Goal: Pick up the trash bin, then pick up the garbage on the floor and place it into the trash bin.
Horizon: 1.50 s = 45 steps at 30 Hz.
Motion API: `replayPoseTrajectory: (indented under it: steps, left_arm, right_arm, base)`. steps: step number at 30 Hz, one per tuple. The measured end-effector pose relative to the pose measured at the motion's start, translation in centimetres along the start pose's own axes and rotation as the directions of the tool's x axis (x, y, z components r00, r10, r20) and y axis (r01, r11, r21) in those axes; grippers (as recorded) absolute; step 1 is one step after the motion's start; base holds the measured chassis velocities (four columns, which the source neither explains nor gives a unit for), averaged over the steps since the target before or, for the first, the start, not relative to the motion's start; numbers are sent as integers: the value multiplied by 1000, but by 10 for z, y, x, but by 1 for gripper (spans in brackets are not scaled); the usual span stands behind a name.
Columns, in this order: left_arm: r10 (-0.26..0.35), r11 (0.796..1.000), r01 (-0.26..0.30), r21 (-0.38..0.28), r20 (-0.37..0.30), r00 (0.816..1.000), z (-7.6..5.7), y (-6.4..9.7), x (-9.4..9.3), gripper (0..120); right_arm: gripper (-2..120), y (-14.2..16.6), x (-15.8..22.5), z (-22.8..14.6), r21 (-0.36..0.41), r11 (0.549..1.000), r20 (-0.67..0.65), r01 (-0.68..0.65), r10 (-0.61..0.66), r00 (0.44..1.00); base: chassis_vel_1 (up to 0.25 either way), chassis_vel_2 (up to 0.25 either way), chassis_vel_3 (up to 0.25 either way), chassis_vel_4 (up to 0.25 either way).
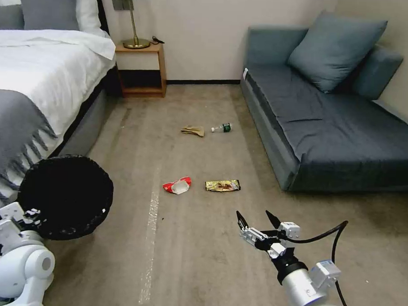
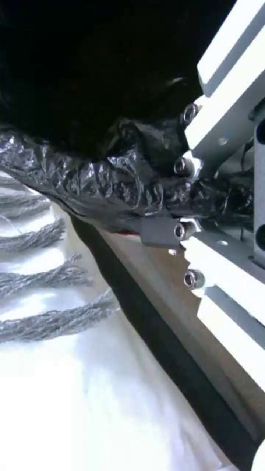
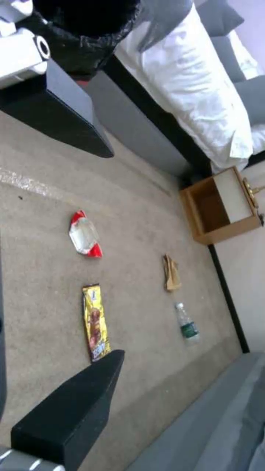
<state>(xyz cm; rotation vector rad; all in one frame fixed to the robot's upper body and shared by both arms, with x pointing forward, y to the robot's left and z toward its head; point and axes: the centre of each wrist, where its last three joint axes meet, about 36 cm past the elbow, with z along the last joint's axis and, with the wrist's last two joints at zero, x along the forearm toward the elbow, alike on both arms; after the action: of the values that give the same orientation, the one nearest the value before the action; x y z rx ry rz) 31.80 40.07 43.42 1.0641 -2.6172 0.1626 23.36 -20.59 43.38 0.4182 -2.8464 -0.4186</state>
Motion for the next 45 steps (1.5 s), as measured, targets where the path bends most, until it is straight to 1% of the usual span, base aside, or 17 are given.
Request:
replayPoseTrajectory:
  steps: [5, 11, 18, 23, 31, 45]
  left_arm:
    - [6, 1000, -6, -2, -2, 1000, 4, 1, 1, 1]
    - [5, 1000, -5, -7, -1, 1000, 10, 2, -3, 1]
    - [17, 1000, -17, -7, 4, 1000, 10, 2, -8, 1]
    - [27, 1000, -27, -5, 3, 1000, 12, -1, -11, 1]
    - [29, 1000, -29, -8, 0, 1000, 15, -3, -17, 1]
    - [25, 1000, -25, -7, 2, 1000, 18, -3, -20, 1]
  right_arm:
    - [100, -4, -4, 6, 6, 1000, 7, 7, -7, 1000]
    - [100, -5, -7, 13, 7, 1000, 14, 14, -14, 1000]
    - [100, -6, -10, 18, 6, 1000, 16, 12, -12, 1000]
    - [100, -7, -10, 20, 9, 1000, 15, 8, -8, 1000]
    - [100, -9, -9, 24, 24, 1000, 13, 2, -2, 1000]
    - [100, -9, -7, 27, 38, 999, 5, 1, -1, 1000]
  base:
    - [0, 0, 0, 0]
    - [0, 0, 0, 0]
    - [-23, 19, 15, -19]
    - [-74, 72, 82, -69]
    - [-91, 87, 84, -87]
    - [-73, 75, 72, -75]
